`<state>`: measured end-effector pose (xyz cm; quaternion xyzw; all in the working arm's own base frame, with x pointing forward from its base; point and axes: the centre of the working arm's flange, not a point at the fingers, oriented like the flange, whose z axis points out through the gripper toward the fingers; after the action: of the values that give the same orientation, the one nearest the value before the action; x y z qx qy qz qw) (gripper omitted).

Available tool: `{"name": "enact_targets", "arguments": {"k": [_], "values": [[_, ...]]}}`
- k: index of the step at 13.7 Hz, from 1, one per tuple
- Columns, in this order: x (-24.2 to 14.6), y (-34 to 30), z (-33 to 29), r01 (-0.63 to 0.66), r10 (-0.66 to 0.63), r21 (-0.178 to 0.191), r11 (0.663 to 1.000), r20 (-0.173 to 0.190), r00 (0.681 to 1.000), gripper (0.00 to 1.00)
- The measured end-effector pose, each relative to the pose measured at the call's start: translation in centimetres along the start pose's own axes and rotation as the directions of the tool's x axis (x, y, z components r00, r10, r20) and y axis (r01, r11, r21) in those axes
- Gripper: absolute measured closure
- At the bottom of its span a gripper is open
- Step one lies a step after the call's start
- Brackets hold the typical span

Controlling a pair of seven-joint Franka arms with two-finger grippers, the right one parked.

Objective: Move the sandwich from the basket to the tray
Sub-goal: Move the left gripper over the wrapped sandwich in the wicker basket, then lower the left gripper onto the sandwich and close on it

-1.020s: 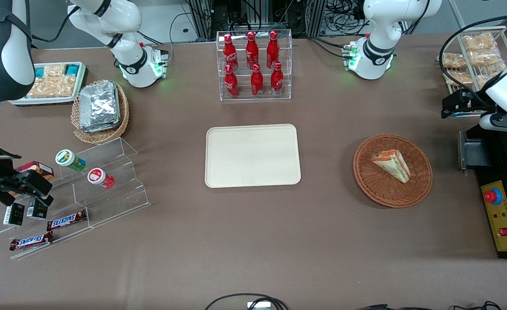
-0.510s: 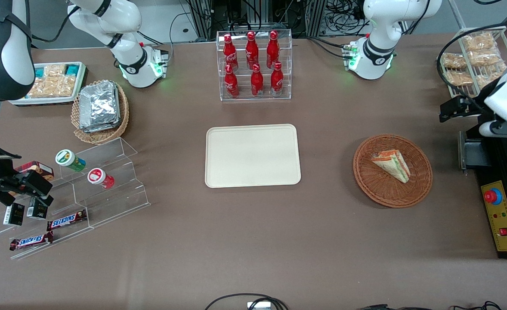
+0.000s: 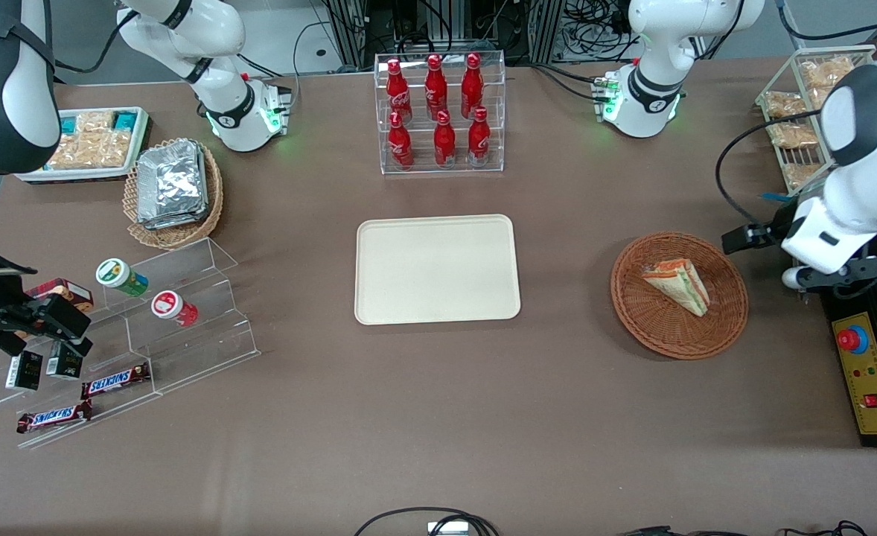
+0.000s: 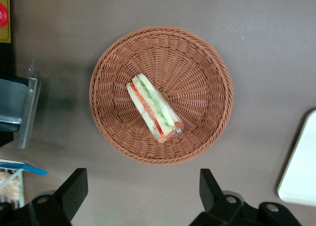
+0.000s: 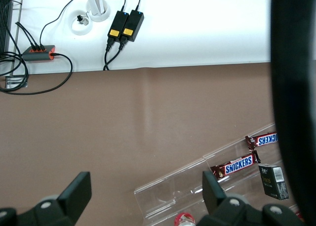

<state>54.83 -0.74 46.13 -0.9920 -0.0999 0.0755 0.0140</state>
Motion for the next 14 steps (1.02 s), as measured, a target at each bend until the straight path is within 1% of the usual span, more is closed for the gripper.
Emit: {"name": "enact_targets", "arguments": {"k": [3,7,11,14], "values": [[-0.2,0.0,3.6,0.108,-0.108,-0.004,0.994,-0.012,0.994,0.0],[-0.7,0.3,7.2,0.283,-0.284,-0.02,0.959,-0.035,0.958,0.0],[-1.1,0.4,10.2,0.371,-0.372,-0.038,0.928,-0.059,0.926,0.0],[-1.0,0.5,11.8,0.423,-0.424,-0.039,0.905,-0.059,0.904,0.0]]}}
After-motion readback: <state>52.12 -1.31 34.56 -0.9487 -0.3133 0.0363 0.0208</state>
